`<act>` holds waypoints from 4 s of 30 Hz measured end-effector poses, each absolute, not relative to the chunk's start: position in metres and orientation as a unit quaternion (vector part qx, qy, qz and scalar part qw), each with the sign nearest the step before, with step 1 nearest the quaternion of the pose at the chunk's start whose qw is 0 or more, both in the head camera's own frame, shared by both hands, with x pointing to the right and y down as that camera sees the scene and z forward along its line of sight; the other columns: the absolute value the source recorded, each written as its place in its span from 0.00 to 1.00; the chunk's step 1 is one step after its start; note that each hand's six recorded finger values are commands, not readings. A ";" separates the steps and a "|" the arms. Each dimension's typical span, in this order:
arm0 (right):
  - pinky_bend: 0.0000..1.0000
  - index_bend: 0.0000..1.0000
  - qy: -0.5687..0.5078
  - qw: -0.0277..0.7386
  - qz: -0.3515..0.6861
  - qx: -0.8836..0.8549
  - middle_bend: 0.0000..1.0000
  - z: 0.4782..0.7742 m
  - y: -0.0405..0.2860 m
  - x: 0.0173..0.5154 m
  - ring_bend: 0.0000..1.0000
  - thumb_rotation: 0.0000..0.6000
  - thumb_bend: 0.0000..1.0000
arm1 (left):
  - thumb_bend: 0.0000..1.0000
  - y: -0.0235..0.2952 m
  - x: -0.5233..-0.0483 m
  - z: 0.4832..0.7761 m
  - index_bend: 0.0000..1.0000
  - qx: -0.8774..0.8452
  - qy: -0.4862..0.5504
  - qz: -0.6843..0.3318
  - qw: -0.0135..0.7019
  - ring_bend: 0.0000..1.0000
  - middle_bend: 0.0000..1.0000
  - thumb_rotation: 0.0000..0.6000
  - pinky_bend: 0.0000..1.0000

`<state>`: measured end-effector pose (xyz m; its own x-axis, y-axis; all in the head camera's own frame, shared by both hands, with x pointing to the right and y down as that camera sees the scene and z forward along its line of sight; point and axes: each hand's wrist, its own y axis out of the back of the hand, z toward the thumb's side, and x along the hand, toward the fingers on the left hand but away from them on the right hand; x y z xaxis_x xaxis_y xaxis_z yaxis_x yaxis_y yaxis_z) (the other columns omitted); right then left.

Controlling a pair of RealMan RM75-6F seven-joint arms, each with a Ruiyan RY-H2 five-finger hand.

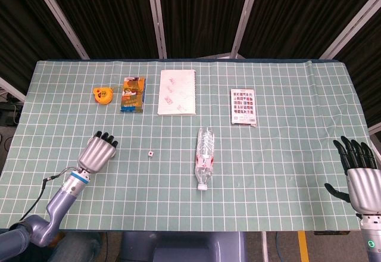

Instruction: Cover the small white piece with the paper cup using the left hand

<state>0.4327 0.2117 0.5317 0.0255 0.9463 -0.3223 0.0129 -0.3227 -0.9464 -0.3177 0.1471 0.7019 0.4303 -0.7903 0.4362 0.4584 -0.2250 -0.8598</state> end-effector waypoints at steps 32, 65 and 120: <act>0.00 0.00 -0.405 0.410 0.571 -0.585 0.00 0.536 0.211 0.433 0.00 1.00 0.00 | 0.00 0.132 -0.361 0.711 0.00 -0.781 0.386 -0.444 0.209 0.00 0.00 1.00 0.00; 0.00 0.00 -0.405 0.410 0.573 -0.583 0.00 0.537 0.211 0.435 0.00 1.00 0.00 | 0.00 0.125 -0.247 0.719 0.12 -0.458 0.032 -0.604 0.651 0.05 0.05 1.00 0.11; 0.00 0.00 -0.410 0.406 0.571 -0.584 0.00 0.534 0.209 0.437 0.00 1.00 0.00 | 0.00 0.105 -0.255 0.690 0.52 -0.799 0.506 -0.314 0.079 0.44 0.46 1.00 0.51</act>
